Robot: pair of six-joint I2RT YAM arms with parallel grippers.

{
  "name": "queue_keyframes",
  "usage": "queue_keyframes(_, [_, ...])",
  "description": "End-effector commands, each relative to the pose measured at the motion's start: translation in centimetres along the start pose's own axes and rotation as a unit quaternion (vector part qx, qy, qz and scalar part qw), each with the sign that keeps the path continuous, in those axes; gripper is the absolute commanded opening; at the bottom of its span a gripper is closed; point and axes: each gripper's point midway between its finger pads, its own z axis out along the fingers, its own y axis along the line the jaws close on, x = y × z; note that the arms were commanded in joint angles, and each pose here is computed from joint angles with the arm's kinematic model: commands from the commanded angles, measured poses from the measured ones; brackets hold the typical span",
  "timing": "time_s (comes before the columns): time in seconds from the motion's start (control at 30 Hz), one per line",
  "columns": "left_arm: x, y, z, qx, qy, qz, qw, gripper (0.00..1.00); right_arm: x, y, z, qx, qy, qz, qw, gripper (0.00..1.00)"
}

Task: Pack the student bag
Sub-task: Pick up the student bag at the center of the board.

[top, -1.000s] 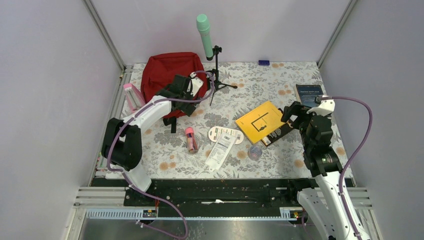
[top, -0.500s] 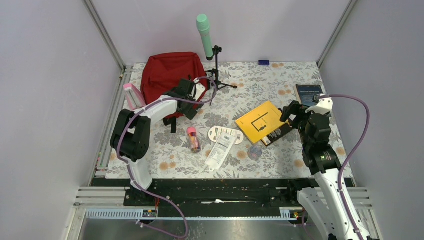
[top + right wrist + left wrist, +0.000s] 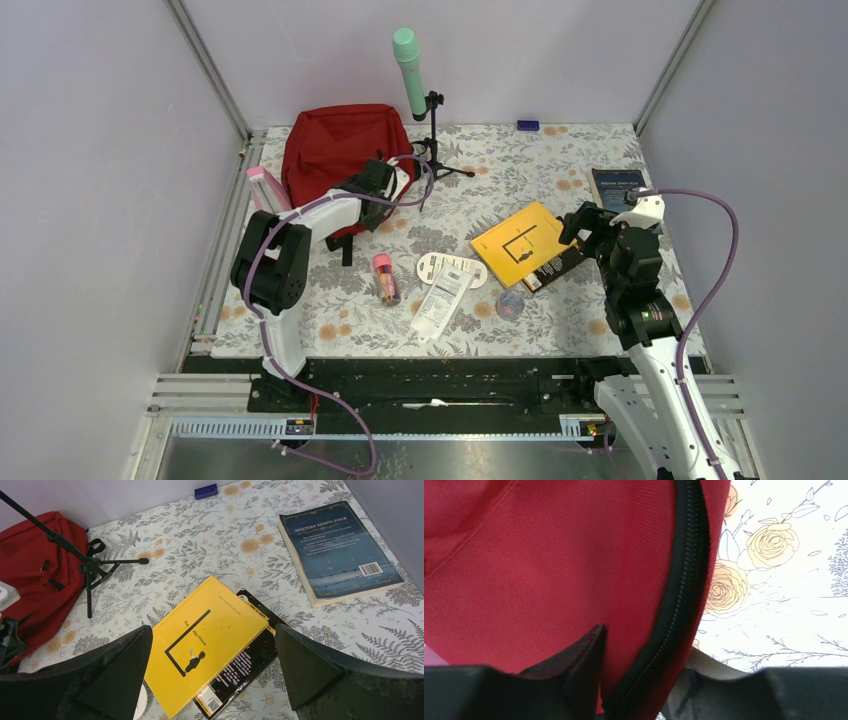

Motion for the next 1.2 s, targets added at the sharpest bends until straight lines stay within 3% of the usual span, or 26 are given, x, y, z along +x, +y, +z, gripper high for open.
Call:
queue_keyframes(0.0, [-1.2, 1.7, -0.2, -0.04, -0.016, -0.009, 0.999, 0.29, -1.6, 0.2, -0.2, -0.002, -0.023, 0.002, 1.0, 0.98])
queue_keyframes(0.07, [-1.7, 2.3, -1.0, -0.053, -0.026, -0.013, 0.998, 0.11, -1.5, 0.2, -0.2, -0.003, -0.023, 0.003, 1.0, 0.98])
queue_keyframes(0.13, [-2.5, 3.0, -2.1, -0.065, -0.048, -0.018, 0.997, 0.0, -1.6, 0.2, -0.3, -0.003, -0.023, 0.004, 1.0, 0.98])
queue_keyframes(0.27, [-3.5, 3.8, -4.1, -0.076, -0.09, -0.02, 0.993, 0.0, -1.5, 0.1, -0.2, 0.001, -0.023, 0.007, 1.0, 0.98])
queue_keyframes(0.63, [-5.9, 3.5, -9.3, -0.061, -0.136, -0.037, 0.988, 0.0, -1.3, 0.1, -0.1, 0.001, -0.019, 0.008, 1.0, 0.98])
queue_keyframes(1.0, [-5.6, 2.4, -14.2, -0.028, -0.176, -0.039, 0.983, 0.0, -1.1, 0.3, 0.0, -0.004, -0.014, 0.008, 1.0, 0.98])
queue_keyframes(1.03, [-5.5, 2.2, -14.8, -0.023, -0.181, -0.041, 0.982, 0.0, -3.7, 1.0, -0.6, -0.013, -0.042, 0.015, 0.999, 0.98])
queue_keyframes(1.1, [-5.3, 2.0, -15.8, -0.021, -0.191, -0.011, 0.981, 0.0, -1.1, 0.4, 0.0, -0.005, -0.015, 0.008, 1.0, 0.98])
queue_keyframes(1.17, [-5.0, 1.1, -16.7, -0.009, -0.199, -0.036, 0.979, 0.0, -1.1, 0.4, 0.0, -0.007, -0.014, 0.007, 1.0, 0.98])
